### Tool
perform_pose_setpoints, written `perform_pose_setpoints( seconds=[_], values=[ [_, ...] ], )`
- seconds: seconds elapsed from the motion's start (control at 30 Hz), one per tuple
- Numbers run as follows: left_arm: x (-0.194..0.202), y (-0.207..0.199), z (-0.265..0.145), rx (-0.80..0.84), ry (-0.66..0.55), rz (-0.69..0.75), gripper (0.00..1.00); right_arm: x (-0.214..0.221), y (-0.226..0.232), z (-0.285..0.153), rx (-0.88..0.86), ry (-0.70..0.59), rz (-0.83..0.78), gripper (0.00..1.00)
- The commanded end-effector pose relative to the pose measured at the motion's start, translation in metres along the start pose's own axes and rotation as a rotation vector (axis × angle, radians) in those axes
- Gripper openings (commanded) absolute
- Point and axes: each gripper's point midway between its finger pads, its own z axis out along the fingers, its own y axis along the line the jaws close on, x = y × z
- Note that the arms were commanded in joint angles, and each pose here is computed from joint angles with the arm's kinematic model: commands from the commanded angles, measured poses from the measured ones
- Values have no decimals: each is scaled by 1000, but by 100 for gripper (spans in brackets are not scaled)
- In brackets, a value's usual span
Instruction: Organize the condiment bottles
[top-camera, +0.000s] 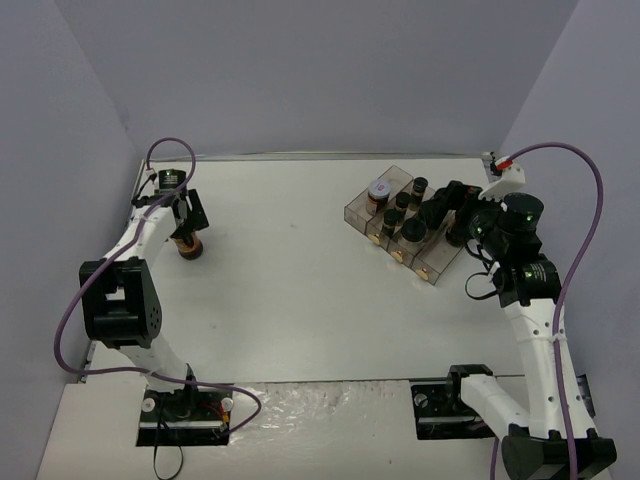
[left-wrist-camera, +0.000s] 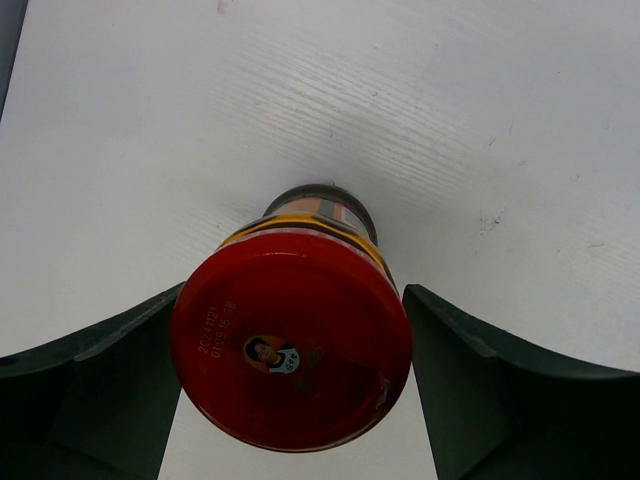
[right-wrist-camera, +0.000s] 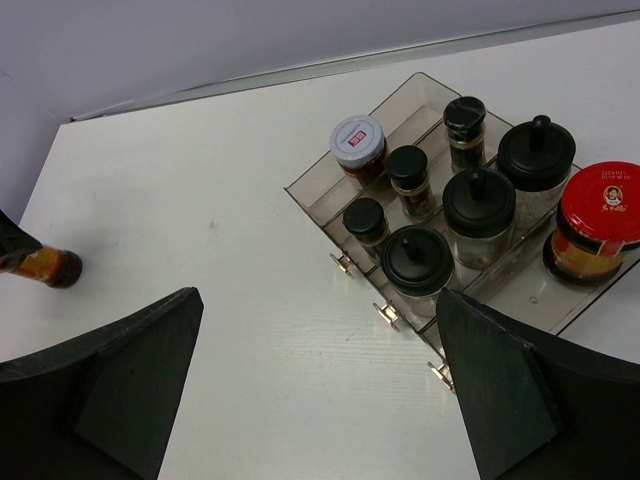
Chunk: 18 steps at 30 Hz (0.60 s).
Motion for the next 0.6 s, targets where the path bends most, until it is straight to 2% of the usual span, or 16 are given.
perform_pose_setpoints(
  seconds=[0.0,0.1,0.23,0.33,0.57],
  values=[
    [-36,-5,-21,49,-110,-6,68,-15,14,-6,-58,-66,-19,100],
    [-38,-8,-25,68,-118,6,54,-14,16,-9,-63,-68,-15,100],
    [-39,-20,-41,113,-138,36,18,-15,16,-12,-64,-77,-14,100],
    [-37,-47,-63,178,-163,90,0,-16,18,-14,-71,-81,-16,100],
    [-10,-140,-133,391,-204,274,0,-16,27,-17,-120,-76,-58,100]
  ],
)
